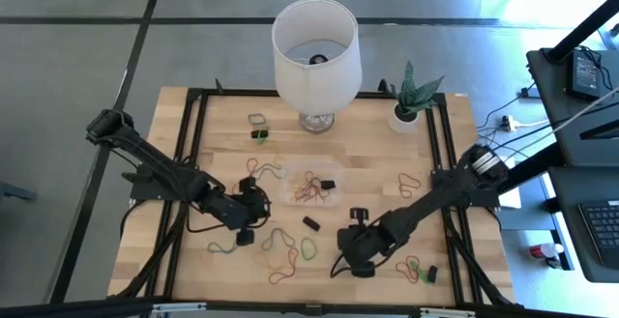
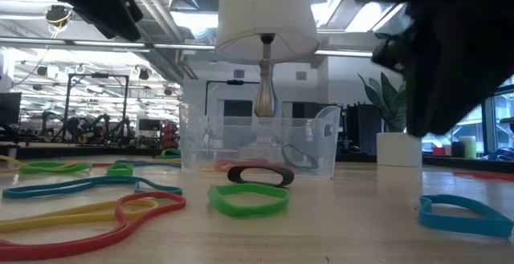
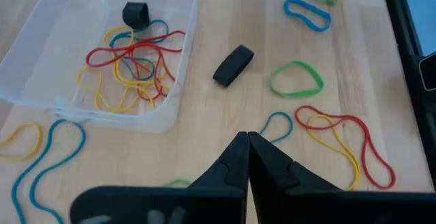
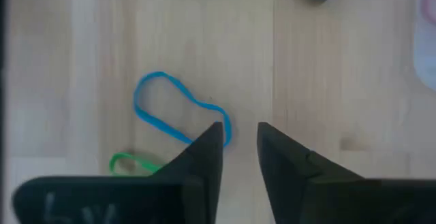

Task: Pick and place rubber bands into bin
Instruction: Put the blue rubber band into the container, then put the green rubber band into the container, then put the red rubber band into the container

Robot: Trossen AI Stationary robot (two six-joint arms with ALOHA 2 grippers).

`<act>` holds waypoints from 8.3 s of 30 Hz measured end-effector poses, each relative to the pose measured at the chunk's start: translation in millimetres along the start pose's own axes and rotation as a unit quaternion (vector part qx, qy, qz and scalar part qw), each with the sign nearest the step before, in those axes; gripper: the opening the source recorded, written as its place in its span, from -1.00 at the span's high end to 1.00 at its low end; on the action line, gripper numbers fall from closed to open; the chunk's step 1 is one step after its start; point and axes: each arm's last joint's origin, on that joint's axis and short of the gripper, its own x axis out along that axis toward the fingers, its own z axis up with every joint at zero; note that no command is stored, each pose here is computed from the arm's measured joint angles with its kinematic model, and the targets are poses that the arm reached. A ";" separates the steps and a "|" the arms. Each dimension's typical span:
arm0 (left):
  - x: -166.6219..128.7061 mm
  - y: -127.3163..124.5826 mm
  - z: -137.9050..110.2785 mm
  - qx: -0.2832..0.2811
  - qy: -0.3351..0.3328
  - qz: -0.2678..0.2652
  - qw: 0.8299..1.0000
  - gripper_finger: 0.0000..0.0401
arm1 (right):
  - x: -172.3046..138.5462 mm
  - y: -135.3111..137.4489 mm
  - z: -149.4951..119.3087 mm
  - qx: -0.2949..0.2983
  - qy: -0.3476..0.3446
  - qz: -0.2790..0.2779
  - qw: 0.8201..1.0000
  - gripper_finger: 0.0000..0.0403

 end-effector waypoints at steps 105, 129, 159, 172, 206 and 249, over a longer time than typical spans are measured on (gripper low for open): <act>1.7 0.7 5.9 -0.039 -0.059 0.044 0.996 0.98 | -102.9 -106.2 85.1 0.212 -0.039 -0.127 0.968 0.03; 6.0 11.7 14.5 -0.050 -0.070 0.055 0.995 0.98 | -88.7 -58.9 -112.1 0.211 -0.096 0.015 0.973 0.62; 71.6 55.1 -31.2 -0.094 0.208 0.194 0.954 0.38 | -65.0 -72.4 -140.5 0.145 -0.074 -0.012 0.987 0.65; 101.6 55.5 -47.6 -0.070 0.268 0.203 0.939 0.81 | -65.2 -71.3 -139.0 0.161 -0.080 -0.004 0.984 0.65; 74.1 85.5 138.7 -0.001 0.217 0.170 0.961 0.99 | -65.1 -71.6 -137.5 0.152 -0.088 -0.006 0.984 0.65; 53.4 89.7 173.5 0.003 0.165 0.076 0.983 0.70 | -63.9 -75.2 -122.0 0.193 -0.129 0.017 0.972 0.65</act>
